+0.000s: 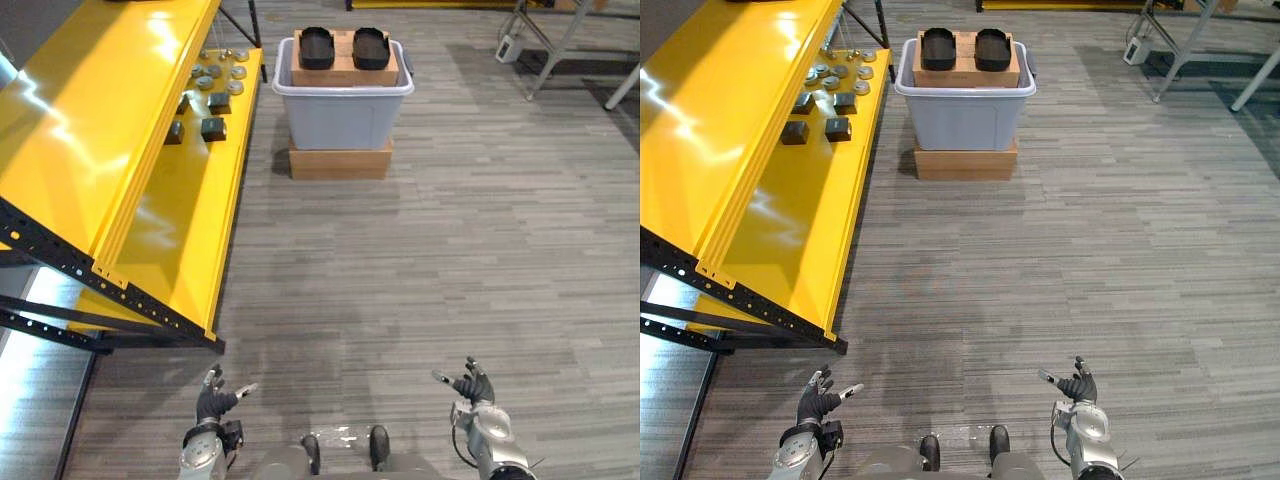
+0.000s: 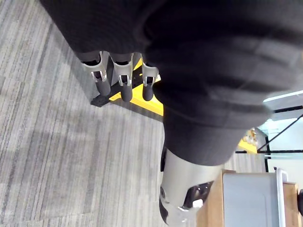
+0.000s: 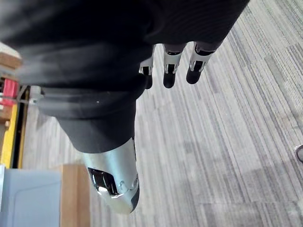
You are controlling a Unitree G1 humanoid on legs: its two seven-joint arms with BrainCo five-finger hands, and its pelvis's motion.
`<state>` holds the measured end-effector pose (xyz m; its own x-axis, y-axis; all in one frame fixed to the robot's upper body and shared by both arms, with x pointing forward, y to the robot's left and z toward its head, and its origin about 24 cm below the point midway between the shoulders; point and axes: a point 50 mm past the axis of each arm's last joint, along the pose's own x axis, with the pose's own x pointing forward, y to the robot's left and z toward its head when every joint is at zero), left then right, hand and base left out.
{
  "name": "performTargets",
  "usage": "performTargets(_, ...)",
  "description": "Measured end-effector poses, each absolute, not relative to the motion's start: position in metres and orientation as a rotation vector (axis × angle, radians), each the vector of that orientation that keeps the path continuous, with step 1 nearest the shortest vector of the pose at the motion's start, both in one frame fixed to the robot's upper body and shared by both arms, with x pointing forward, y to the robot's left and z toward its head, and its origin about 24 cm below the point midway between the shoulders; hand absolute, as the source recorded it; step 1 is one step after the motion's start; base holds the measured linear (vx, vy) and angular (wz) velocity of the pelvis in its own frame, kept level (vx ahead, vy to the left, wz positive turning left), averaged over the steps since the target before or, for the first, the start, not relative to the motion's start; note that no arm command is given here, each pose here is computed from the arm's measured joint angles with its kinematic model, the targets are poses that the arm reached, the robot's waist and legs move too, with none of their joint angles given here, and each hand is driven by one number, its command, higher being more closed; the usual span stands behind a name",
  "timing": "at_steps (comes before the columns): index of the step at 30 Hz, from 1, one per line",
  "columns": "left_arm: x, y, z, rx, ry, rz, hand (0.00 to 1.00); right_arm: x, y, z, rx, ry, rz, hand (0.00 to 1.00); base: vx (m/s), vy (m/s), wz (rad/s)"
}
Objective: Walk over and take plastic housings, then place them on the shelf
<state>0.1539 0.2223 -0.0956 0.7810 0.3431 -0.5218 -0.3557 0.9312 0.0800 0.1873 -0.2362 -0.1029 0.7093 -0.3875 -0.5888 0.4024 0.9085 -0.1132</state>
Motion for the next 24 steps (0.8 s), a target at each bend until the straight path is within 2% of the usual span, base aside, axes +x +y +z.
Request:
performTargets(7, 0.157, 0.229, -0.093, -0.017, 0.549, 0.414, 0.00, 0.202, -0.233, -0.093, 0.013, 0.596, -0.406, 0.00, 0.35, 0.029, 0.20)
performTargets(13, 0.173, 0.215, -0.094, -0.041, 0.543, 0.384, 0.00, 0.215, -0.237, -0.082, -0.012, 0.545, -0.391, 0.00, 0.75, -0.198, 0.43)
performTargets(19, 0.160, 0.221, -0.100, -0.045, 0.580, 0.416, 0.00, 0.219, -0.214, -0.085, 0.007, 0.543, -0.331, 0.00, 0.69, -0.223, 0.04)
performTargets(24, 0.154, 0.220, -0.102, -0.051, 0.591, 0.424, 0.00, 0.223, -0.218, -0.084, 0.017, 0.542, -0.360, 0.00, 0.55, -0.003, -0.25)
